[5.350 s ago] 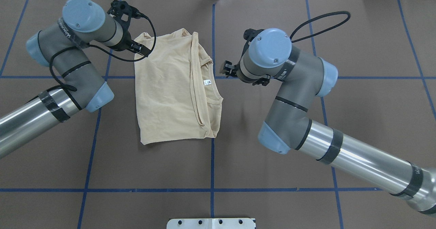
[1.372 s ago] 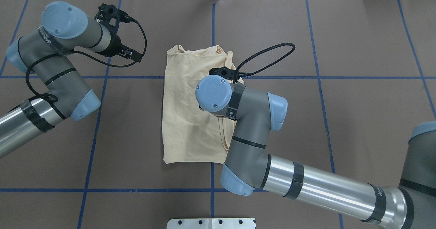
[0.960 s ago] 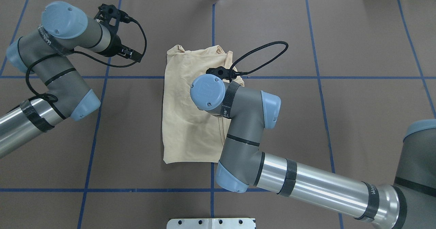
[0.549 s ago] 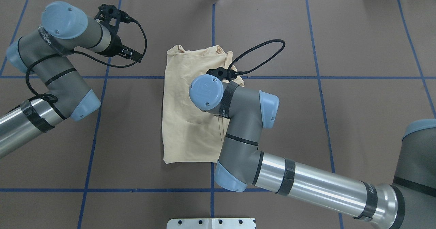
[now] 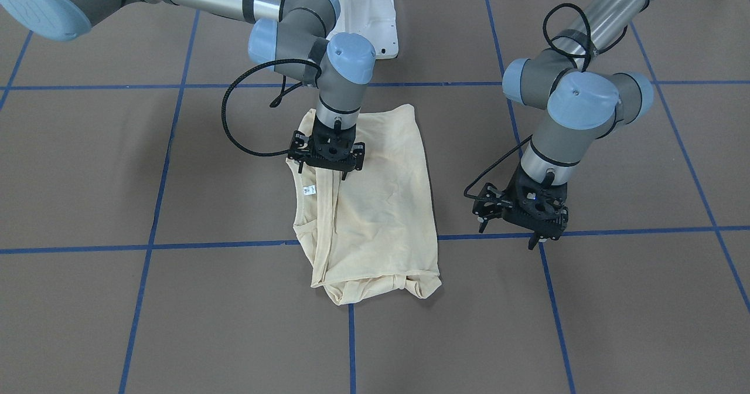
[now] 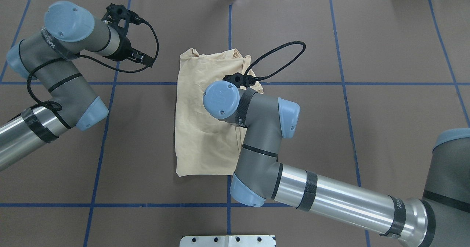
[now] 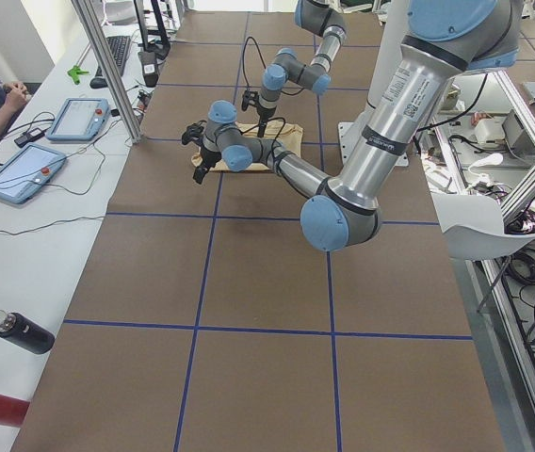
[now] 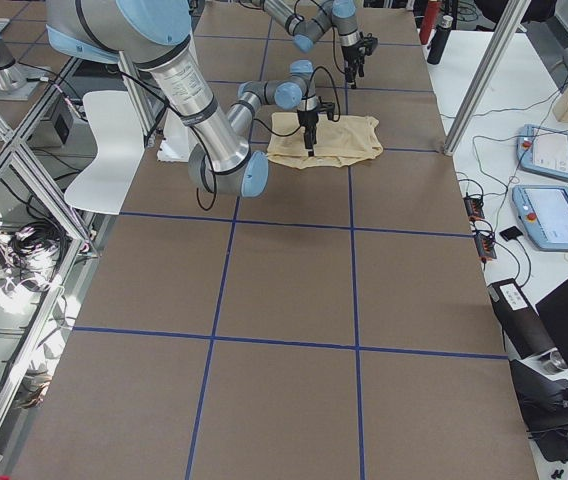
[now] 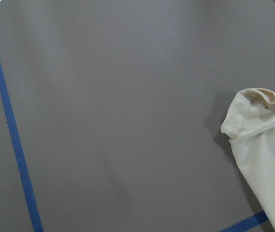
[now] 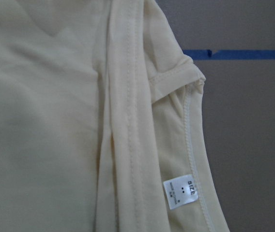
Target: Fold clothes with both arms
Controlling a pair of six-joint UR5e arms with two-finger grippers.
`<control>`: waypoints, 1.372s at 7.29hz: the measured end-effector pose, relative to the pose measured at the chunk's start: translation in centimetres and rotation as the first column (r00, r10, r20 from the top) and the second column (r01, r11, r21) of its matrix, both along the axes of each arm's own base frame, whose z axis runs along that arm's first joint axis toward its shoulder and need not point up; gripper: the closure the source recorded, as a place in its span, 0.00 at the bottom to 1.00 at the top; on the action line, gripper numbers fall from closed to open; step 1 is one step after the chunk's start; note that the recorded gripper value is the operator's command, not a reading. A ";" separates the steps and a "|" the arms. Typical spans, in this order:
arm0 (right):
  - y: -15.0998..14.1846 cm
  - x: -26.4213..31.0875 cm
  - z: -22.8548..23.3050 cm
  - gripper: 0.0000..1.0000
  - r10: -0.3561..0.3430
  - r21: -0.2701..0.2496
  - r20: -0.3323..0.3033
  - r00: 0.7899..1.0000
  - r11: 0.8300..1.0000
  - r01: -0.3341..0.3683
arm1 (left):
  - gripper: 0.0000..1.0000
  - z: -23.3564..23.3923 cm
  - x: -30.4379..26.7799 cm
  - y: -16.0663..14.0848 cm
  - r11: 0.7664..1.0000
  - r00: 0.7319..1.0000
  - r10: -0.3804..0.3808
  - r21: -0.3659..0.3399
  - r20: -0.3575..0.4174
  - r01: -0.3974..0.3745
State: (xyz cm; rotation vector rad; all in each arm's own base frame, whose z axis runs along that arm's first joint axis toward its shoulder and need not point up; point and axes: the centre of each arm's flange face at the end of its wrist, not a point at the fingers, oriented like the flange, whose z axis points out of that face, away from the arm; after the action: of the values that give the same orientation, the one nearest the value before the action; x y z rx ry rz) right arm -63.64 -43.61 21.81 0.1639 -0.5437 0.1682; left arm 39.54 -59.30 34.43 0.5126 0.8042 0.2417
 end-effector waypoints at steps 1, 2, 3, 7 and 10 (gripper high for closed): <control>0.0 -0.1 0.2 0.00 -0.001 -0.002 -0.004 1.000 1.000 0.001 | 0.00 0.0 0.0 0.0 1.000 1.000 0.000 0.000 0.000 0.000; 0.0 -0.2 0.3 0.00 -0.001 -0.003 -0.007 1.000 1.000 0.001 | 0.00 0.0 0.0 0.0 1.000 1.000 0.000 0.000 -0.001 0.000; 0.0 -0.2 0.4 0.00 -0.004 -0.002 -0.010 1.000 1.000 0.004 | 0.00 0.0 -0.1 0.0 1.000 1.000 0.000 0.000 -0.001 0.000; -0.4 0.6 1.1 0.00 -0.054 0.005 -0.076 0.996 0.998 0.055 | 0.00 -0.3 -0.1 0.1 1.000 1.000 0.001 0.003 -0.004 -0.001; 0.0 4.6 3.7 0.00 -0.103 0.006 -0.140 0.985 0.994 0.105 | 0.00 -0.3 0.0 0.1 1.000 1.000 0.002 0.003 -0.004 -0.002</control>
State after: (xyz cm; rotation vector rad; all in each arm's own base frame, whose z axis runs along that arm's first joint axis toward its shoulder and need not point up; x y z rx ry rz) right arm -59.06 -43.61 25.55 0.1582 -0.4129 0.0507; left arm 39.51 -59.19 34.16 0.5156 0.8084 0.2436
